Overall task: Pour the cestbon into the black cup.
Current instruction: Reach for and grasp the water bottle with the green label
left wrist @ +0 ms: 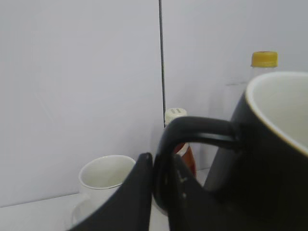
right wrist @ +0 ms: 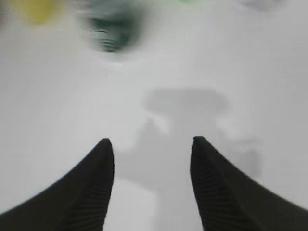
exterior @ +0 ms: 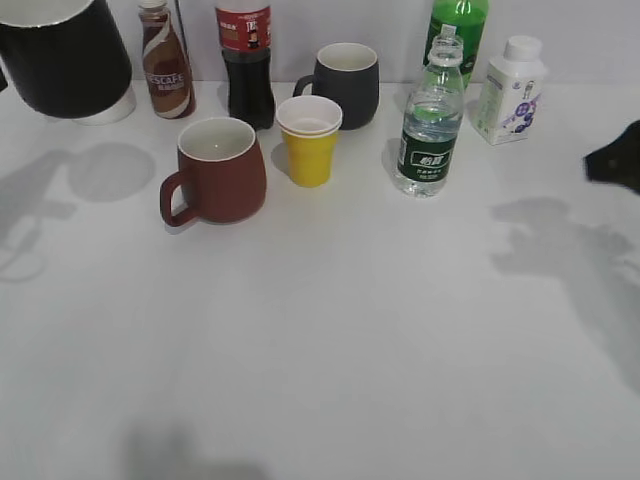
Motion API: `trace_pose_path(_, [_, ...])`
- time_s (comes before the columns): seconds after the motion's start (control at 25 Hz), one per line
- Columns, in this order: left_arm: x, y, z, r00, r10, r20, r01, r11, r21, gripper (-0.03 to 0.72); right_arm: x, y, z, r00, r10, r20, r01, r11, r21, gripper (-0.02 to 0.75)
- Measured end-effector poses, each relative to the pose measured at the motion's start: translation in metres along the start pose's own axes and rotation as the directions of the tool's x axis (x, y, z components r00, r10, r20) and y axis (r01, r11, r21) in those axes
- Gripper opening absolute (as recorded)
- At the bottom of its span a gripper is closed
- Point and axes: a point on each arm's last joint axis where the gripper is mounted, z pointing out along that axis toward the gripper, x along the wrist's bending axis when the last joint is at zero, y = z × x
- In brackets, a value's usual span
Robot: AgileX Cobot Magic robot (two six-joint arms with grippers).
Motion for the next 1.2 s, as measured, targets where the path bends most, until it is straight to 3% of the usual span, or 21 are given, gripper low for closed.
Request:
trace_pose_path(0.12, [0.0,0.001,0.0,1.0,0.001,0.001,-0.001,1.0,-0.003,0.046,0.001,0.016,-0.01,0.993,0.067,0.094,-0.049,0.981,-0.189,0.393])
trace_pose_path(0.24, [0.0,0.001,0.0,1.0,0.003,0.003,-0.003,1.0,-0.004,0.046,0.036,0.02,-0.016,0.996,-0.012,0.086,0.043,0.925,-0.378,0.428])
trace_pose_path(0.4, [-0.001,0.001,0.0,1.0,-0.006,0.008,0.006,1.0,-0.003,0.046,0.082,-0.007,0.007,0.982,-0.171,0.078,0.187,0.849,-0.494,0.515])
trace_pose_path(0.52, [-0.003,0.002,-0.001,0.999,0.012,0.03,-0.011,1.0,-0.002,0.046,0.09,-0.019,0.034,0.985,-0.151,0.086,0.174,0.843,-0.508,0.612])
trace_pose_path(0.64, [-0.005,0.006,-0.003,0.999,0.029,0.045,-0.029,1.0,-0.01,0.046,0.089,-0.024,0.058,0.993,-0.07,0.097,0.109,0.864,-0.492,0.65])
trace_pose_path(1.2, [-0.007,0.007,-0.004,0.997,0.044,0.066,-0.043,0.999,-0.012,0.046,0.103,-0.01,0.14,0.995,0.033,0.092,0.012,0.89,-0.456,0.65])
